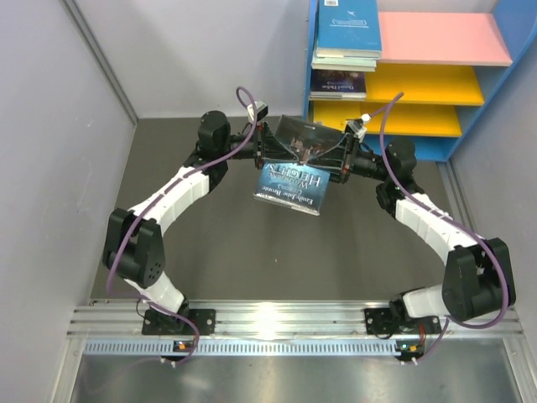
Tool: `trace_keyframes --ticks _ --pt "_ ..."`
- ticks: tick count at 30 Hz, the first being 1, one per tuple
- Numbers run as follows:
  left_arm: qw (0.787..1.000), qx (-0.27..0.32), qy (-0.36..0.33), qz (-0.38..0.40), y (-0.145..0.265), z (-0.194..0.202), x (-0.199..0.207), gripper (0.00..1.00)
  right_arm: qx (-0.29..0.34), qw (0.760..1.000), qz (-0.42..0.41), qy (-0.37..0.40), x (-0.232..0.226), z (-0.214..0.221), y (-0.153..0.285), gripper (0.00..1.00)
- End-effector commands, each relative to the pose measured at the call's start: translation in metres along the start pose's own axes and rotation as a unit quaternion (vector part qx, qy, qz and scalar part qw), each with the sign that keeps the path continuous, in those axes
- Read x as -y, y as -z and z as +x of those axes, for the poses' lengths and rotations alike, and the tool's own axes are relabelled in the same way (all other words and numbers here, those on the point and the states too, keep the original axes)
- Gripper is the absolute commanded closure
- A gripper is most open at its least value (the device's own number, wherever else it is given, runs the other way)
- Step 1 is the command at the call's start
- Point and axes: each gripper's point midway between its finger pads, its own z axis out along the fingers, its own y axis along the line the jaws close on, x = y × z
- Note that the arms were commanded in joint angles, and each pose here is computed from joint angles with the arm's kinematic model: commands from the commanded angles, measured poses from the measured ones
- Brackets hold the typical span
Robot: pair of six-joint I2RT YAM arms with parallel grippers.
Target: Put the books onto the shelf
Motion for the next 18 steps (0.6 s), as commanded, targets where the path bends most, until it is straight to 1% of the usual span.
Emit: trace_keyframes --ticks 1,4,5,6,7,10,11,14,15,18 --pt "0.994 -0.016 -0.09 0.056 -0.002 -0.001 0.036 1.0 0.015 0.996 -0.069 0.046 -0.057 -0.012 0.0 1.0" --pt "0.993 -0.003 -0.103 0.057 -0.002 -0.008 0.042 1.0 0.023 0.997 -0.063 0.048 -0.058 -0.019 -0.001 1.0" --pt "0.993 0.005 -0.102 0.054 -0.004 -0.013 0.047 1.0 0.025 0.997 -0.06 0.05 -0.059 -0.02 -0.001 0.96" --pt "0.992 0.013 -0.11 0.053 -0.004 -0.018 0.049 1.0 0.027 0.996 -0.057 0.055 -0.061 -0.021 -0.001 0.87" --pt "0.992 0.022 -0.111 0.049 -0.003 -0.024 0.05 1.0 0.027 0.997 -0.045 0.059 -0.059 -0.022 -0.002 0.63" --pt "0.99 0.061 -0.12 0.039 -0.001 -0.045 0.061 1.0 0.027 0.997 -0.032 0.069 -0.06 -0.021 -0.002 0.37" --pt "0.988 0.073 -0.128 0.041 0.001 -0.051 0.069 1.0 0.027 0.997 -0.028 0.066 -0.058 -0.019 -0.001 0.26" --pt "0.985 0.115 -0.127 0.035 0.006 -0.071 0.077 1.0 0.03 0.997 -0.024 0.061 -0.052 -0.012 0.005 0.16" --pt "0.982 0.135 -0.125 0.031 0.008 -0.078 0.079 1.0 0.036 0.997 -0.023 0.058 -0.05 -0.007 0.008 0.14" --pt "0.978 0.167 -0.125 0.021 0.015 -0.09 0.08 1.0 0.043 0.997 -0.024 0.053 -0.045 0.0 0.012 0.1"
